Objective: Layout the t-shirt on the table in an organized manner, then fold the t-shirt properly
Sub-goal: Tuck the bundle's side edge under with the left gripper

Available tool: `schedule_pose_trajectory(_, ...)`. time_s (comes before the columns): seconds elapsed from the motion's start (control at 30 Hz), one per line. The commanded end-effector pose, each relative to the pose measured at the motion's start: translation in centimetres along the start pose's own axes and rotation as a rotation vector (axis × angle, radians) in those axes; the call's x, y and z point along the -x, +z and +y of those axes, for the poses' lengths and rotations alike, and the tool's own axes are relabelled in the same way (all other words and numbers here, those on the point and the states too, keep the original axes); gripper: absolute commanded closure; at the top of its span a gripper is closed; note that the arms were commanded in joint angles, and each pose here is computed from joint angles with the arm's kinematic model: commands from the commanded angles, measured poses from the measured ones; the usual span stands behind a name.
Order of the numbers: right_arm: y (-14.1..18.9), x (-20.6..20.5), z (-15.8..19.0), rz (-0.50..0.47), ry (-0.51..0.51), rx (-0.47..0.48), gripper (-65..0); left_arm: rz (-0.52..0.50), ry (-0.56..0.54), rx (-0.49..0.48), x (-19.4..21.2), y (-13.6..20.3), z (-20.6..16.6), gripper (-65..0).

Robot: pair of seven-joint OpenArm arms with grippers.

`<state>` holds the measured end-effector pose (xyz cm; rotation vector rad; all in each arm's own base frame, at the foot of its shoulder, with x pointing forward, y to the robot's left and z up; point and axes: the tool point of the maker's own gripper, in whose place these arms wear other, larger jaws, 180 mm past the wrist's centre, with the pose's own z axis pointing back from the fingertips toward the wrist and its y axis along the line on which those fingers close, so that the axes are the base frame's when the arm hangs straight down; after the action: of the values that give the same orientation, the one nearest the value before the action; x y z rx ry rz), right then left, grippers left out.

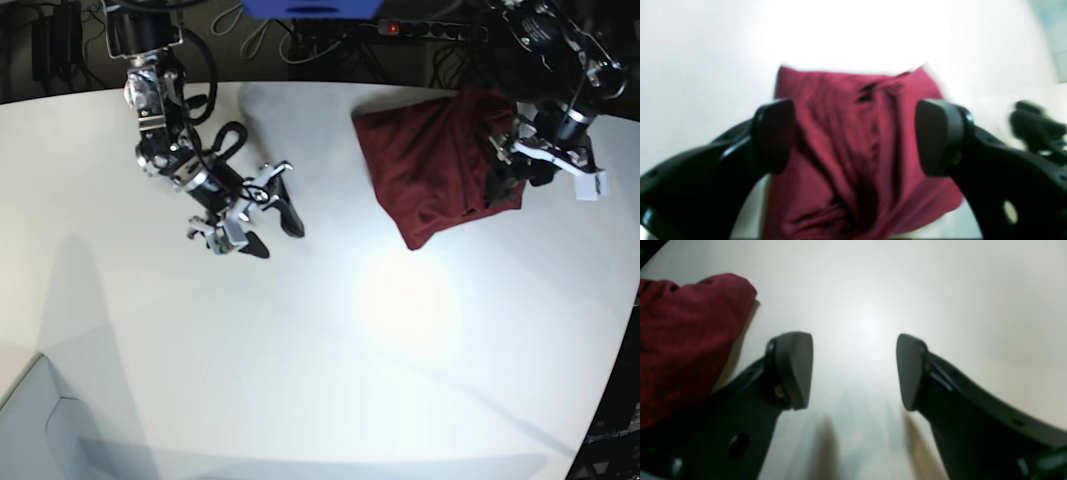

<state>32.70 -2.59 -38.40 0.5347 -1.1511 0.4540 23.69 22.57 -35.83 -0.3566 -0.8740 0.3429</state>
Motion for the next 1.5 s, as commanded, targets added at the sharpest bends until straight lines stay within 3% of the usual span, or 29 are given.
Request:
schedule_pose_trajectory(0.0, -0.2, -2.0, -0.1, -0.062, 0.011, -0.006, -39.0, -0.048, -0.017, 0.008, -1.6, -0.2, -0.4, -54.1)
schedule_pose_trajectory(0.33, -0.2, -2.0, -0.2, -0.064, 0.012, -0.006, -39.0, 0.000, -0.061, -0.069, -1.6, -1.4, 0.2, -53.4)
schedule_pose_trajectory(0.4, -0.3, -2.1, -0.1, -0.064, 0.013, -0.009, -39.0, 0.012, -0.057, -0.074, -1.3, -1.7, 0.4, -49.9)
schedule_pose_trajectory(0.6, -0.3, -2.1, -0.1, -0.065, 0.013, -0.008, -39.0, 0.068, -0.007, -0.057, 0.6, -2.9, 1.0, -25.9)
schedule_pose_trajectory(1.03, 0.0, -1.9, -0.5, -0.056, 0.021, -0.003, -39.0, 0.015, -0.040, -0.066, -1.1, -2.0, 0.5, -23.5)
schedule_pose_trajectory(1.13, 0.0, -1.9, -0.4, -0.056, 0.021, -0.006, -39.0, 0.001, -0.053, -0.068, -1.7, -1.8, 0.3, -14.3)
schedule_pose_trajectory(1.23, 0.0, -1.8, -0.3, -0.054, 0.021, -0.007, -39.0, -0.007, -0.049, -0.062, -2.3, -2.2, 0.2, -0.3)
schedule_pose_trajectory(1.47, 0.0, -1.8, -0.5, -0.055, 0.020, -0.003, -39.0, -0.016, -0.074, -0.073, -3.1, -2.0, 0.7, -0.3)
